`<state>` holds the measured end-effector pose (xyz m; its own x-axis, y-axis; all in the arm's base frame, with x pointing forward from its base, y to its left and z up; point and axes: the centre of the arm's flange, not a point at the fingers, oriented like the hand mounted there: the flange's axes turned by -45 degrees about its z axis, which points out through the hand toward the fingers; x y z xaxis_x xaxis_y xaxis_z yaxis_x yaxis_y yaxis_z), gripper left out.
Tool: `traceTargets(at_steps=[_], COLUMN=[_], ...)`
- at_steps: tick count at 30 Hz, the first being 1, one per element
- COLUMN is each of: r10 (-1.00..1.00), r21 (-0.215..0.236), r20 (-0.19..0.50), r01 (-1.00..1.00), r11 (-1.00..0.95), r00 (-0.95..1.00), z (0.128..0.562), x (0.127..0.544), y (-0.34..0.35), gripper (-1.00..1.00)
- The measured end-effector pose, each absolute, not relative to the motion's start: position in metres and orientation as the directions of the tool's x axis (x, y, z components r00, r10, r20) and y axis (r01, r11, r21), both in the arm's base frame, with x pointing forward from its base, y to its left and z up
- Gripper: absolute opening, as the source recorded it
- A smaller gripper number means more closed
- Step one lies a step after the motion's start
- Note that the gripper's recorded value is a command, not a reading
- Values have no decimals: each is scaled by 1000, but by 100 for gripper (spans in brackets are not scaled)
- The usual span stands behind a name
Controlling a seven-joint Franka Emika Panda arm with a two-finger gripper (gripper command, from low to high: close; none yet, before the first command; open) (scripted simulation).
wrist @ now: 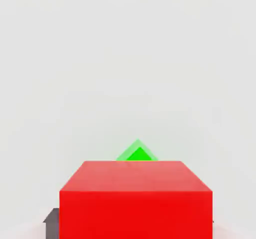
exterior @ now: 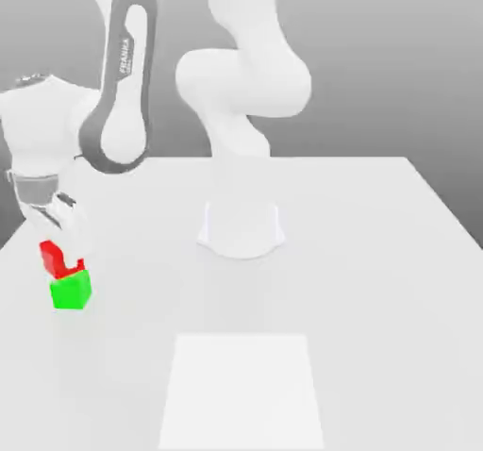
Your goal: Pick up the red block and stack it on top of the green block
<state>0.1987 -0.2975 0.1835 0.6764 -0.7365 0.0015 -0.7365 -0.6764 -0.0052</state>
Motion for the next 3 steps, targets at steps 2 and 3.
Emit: traceTargets(at_steps=[2,3], r10=[-738,-738], r21=[-3,-3], r20=[0,0], r01=[-738,-738], r11=[-675,-675], r00=[675,675], z=[180,180], x=[197,197], y=[-297,-297], gripper=[100,100])
